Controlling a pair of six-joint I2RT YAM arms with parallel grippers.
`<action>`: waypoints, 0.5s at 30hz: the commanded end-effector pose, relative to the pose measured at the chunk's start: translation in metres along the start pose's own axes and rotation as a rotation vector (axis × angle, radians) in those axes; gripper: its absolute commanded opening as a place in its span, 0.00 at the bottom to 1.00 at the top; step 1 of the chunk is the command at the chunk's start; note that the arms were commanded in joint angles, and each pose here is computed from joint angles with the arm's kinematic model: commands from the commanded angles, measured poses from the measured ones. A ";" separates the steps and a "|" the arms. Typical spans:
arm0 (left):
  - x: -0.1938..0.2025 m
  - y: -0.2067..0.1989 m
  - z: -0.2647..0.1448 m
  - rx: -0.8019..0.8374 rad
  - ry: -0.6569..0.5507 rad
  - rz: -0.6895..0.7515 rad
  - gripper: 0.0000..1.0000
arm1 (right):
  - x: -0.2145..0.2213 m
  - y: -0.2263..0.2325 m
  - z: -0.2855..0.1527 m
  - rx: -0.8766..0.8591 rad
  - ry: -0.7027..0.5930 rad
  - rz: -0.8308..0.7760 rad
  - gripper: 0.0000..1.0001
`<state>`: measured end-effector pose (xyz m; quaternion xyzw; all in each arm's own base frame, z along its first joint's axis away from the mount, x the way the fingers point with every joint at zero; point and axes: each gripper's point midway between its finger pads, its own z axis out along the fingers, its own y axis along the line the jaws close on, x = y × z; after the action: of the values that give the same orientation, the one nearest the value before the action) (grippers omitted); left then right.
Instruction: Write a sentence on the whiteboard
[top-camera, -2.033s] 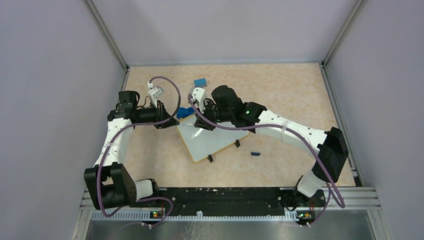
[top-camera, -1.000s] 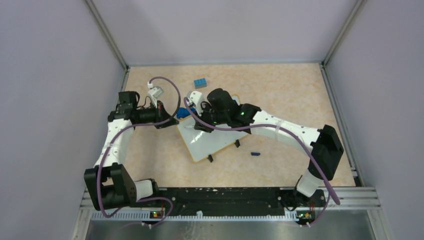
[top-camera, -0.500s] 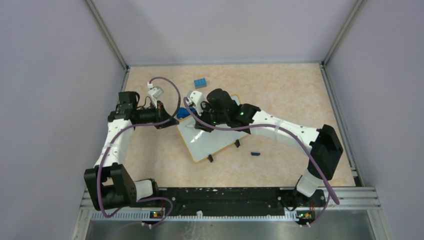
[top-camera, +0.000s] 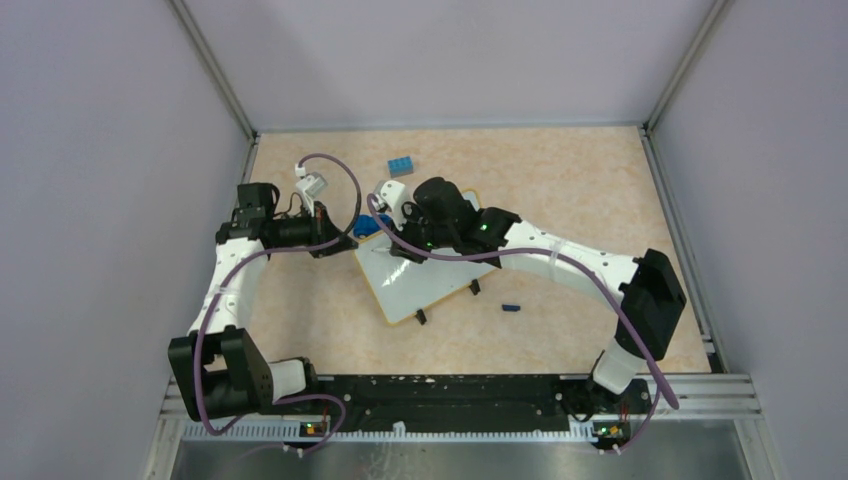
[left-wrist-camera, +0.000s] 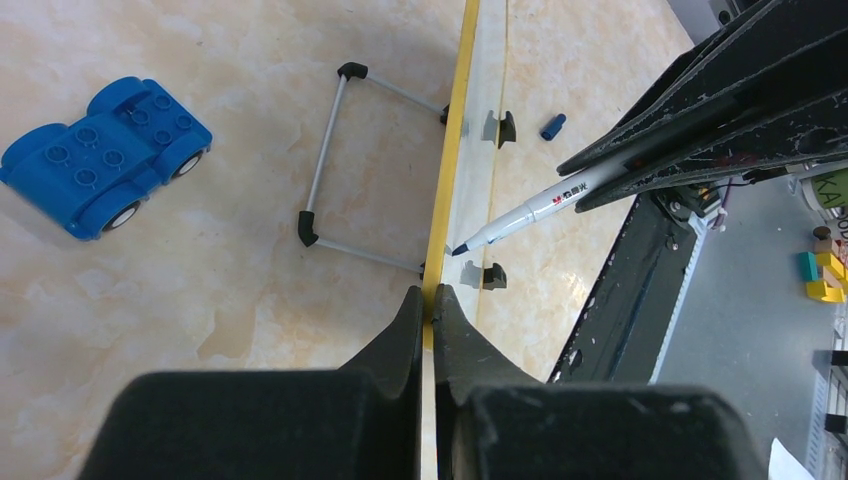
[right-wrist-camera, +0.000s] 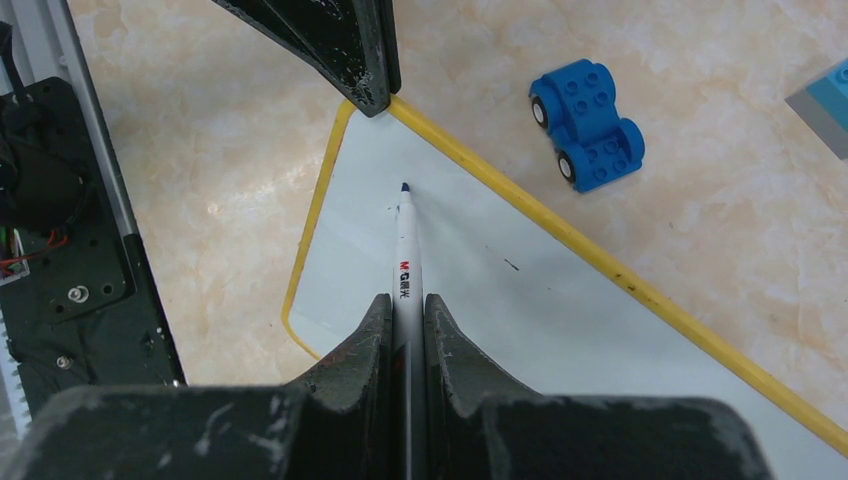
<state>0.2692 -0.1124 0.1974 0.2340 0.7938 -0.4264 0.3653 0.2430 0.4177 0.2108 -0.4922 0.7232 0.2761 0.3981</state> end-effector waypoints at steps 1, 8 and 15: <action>-0.002 -0.009 -0.001 0.025 -0.018 0.037 0.00 | -0.020 0.001 0.001 0.015 -0.052 -0.010 0.00; -0.002 -0.009 -0.001 0.026 -0.017 0.037 0.00 | -0.024 0.005 0.005 -0.006 -0.055 -0.008 0.00; -0.002 -0.009 -0.001 0.026 -0.017 0.035 0.00 | -0.027 0.008 0.010 -0.020 -0.058 -0.011 0.00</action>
<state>0.2703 -0.1116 0.1964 0.2374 0.7937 -0.4223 0.3680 0.2406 0.4251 0.2081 -0.4960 0.7218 0.2822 0.3915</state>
